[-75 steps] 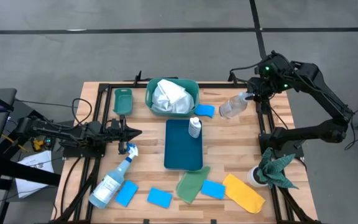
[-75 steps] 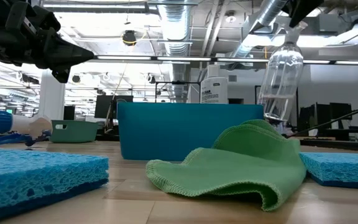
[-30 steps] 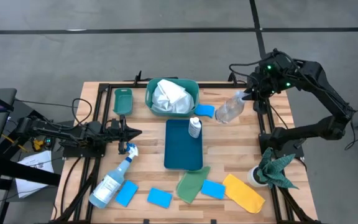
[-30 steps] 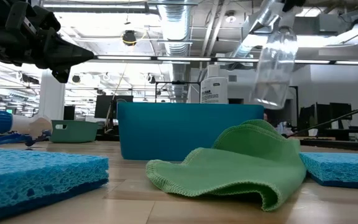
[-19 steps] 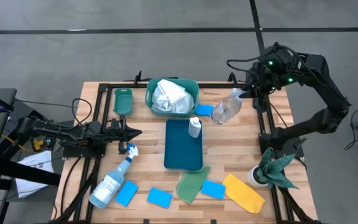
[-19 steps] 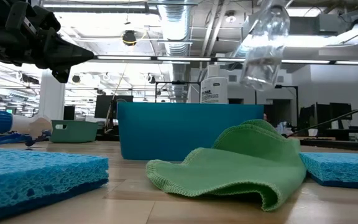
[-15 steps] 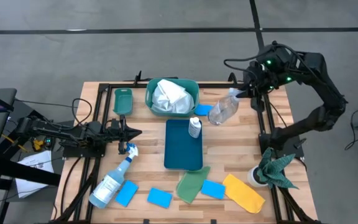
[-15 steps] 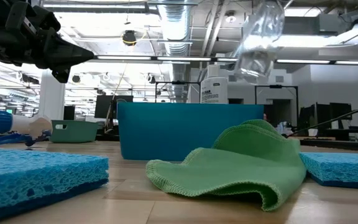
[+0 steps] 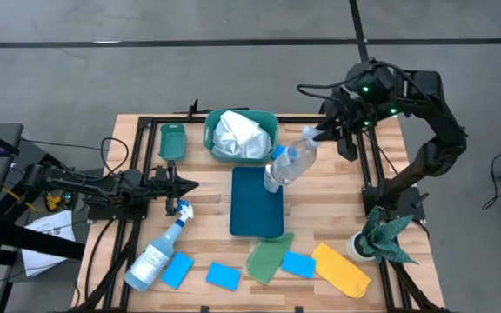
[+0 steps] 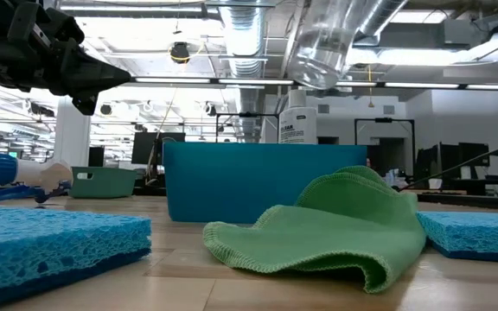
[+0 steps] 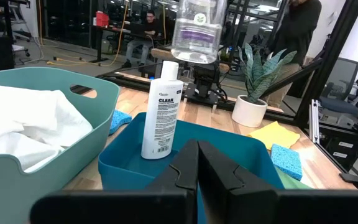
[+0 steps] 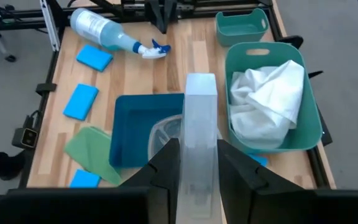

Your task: Pick & Place Kitchen Items

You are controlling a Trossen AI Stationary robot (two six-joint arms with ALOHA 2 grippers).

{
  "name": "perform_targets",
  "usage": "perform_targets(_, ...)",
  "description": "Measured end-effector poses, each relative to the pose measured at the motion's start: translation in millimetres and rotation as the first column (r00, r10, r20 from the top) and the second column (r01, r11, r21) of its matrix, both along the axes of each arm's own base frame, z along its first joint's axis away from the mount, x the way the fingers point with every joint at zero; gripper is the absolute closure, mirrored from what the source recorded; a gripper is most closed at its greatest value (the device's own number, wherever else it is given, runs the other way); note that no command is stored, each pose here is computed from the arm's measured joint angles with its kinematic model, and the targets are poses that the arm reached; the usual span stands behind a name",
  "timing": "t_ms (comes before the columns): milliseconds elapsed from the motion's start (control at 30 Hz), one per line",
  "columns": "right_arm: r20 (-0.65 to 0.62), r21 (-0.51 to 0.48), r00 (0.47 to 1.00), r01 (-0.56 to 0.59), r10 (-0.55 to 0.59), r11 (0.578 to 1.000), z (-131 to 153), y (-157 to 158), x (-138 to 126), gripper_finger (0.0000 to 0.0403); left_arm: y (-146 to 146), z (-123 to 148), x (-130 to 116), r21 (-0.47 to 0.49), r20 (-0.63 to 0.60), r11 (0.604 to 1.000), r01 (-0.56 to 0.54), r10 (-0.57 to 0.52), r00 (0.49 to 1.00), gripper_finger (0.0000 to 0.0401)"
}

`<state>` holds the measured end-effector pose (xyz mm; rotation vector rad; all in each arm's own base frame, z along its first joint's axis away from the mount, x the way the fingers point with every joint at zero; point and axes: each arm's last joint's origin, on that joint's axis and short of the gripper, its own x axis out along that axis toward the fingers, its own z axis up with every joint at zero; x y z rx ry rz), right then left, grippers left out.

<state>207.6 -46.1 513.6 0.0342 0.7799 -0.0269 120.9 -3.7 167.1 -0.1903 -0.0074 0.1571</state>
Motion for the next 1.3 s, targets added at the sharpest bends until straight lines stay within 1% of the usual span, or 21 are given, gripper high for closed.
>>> perform_targets(300,0.006,0.054,1.0,-0.002,0.002,0.999,2,12,6,0.0331,0,0,0,0.0,0.0,1.0,0.0,0.0,1.0,0.0401)
perform_targets(567,-0.002,0.147,1.0,-0.025,0.026,0.989,2,38,8,0.0331,0,0,0,0.0,0.001,1.0,0.0,0.0,1.0,0.0401)
perform_targets(667,-0.004,0.153,1.0,-0.023,0.024,0.988,1,48,9,0.0331,0,0,0,0.0,0.001,1.0,0.0,0.0,1.0,0.0401)
perform_targets(800,-0.025,0.157,1.0,-0.006,0.01,0.988,-4,59,22,0.0331,0,0,0,0.0,0.0,1.0,0.0,0.0,1.0,0.0401)
perform_targets(1033,-0.102,0.134,0.995,-0.004,0.018,0.991,-24,72,59,0.0331,0,0,0,0.0,0.0,1.0,0.0,0.0,1.0,0.0401)
perform_targets(1167,-0.104,0.133,0.994,-0.003,0.017,0.991,-33,74,79,0.0331,0,0,0,0.0,0.0,1.0,0.0,0.0,1.0,0.0401)
perform_targets(1300,-0.082,0.11,0.997,-0.005,0.014,0.994,-41,74,100,0.0331,0,0,0,0.0,0.0,1.0,0.0,0.0,1.0,0.0401)
